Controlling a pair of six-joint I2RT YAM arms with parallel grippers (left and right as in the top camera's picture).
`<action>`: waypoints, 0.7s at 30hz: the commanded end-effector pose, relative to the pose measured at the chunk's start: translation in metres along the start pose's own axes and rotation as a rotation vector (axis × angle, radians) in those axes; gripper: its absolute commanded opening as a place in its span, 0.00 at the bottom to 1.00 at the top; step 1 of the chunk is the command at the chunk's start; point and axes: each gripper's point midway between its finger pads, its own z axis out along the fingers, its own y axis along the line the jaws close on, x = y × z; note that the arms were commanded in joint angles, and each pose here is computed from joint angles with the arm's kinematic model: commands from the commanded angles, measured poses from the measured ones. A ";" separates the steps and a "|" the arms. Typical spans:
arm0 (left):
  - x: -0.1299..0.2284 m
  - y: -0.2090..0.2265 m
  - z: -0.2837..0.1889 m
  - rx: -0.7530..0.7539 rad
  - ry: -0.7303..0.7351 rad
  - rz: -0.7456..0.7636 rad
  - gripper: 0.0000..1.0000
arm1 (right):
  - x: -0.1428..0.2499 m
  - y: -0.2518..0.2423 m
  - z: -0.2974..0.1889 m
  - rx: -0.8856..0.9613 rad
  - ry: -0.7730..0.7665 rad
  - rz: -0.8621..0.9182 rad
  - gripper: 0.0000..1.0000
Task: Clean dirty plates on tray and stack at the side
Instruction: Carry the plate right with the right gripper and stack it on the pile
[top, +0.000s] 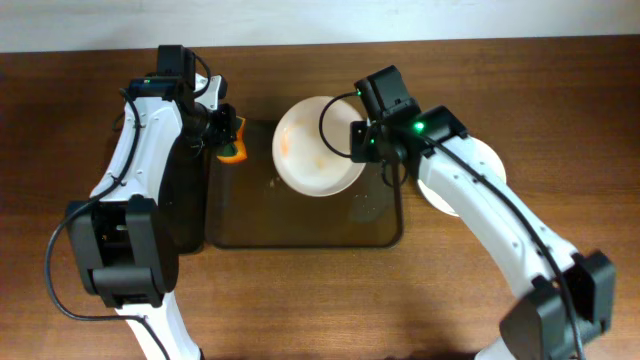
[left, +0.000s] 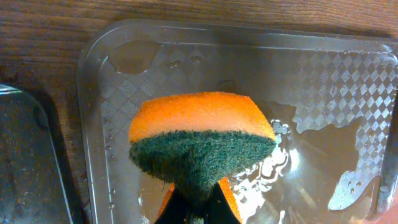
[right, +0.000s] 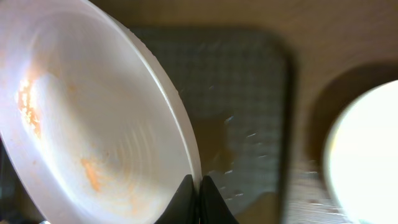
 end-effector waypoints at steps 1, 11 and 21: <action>-0.001 0.001 0.002 -0.001 0.002 -0.011 0.00 | -0.020 -0.026 -0.028 0.255 -0.154 -0.100 0.04; -0.002 0.001 0.002 -0.001 0.001 -0.010 0.00 | -0.029 -0.010 -0.099 0.769 -0.442 -0.400 0.04; -0.002 0.004 0.002 -0.019 0.000 -0.010 0.00 | -0.024 0.016 -0.127 0.845 -0.563 -0.448 0.04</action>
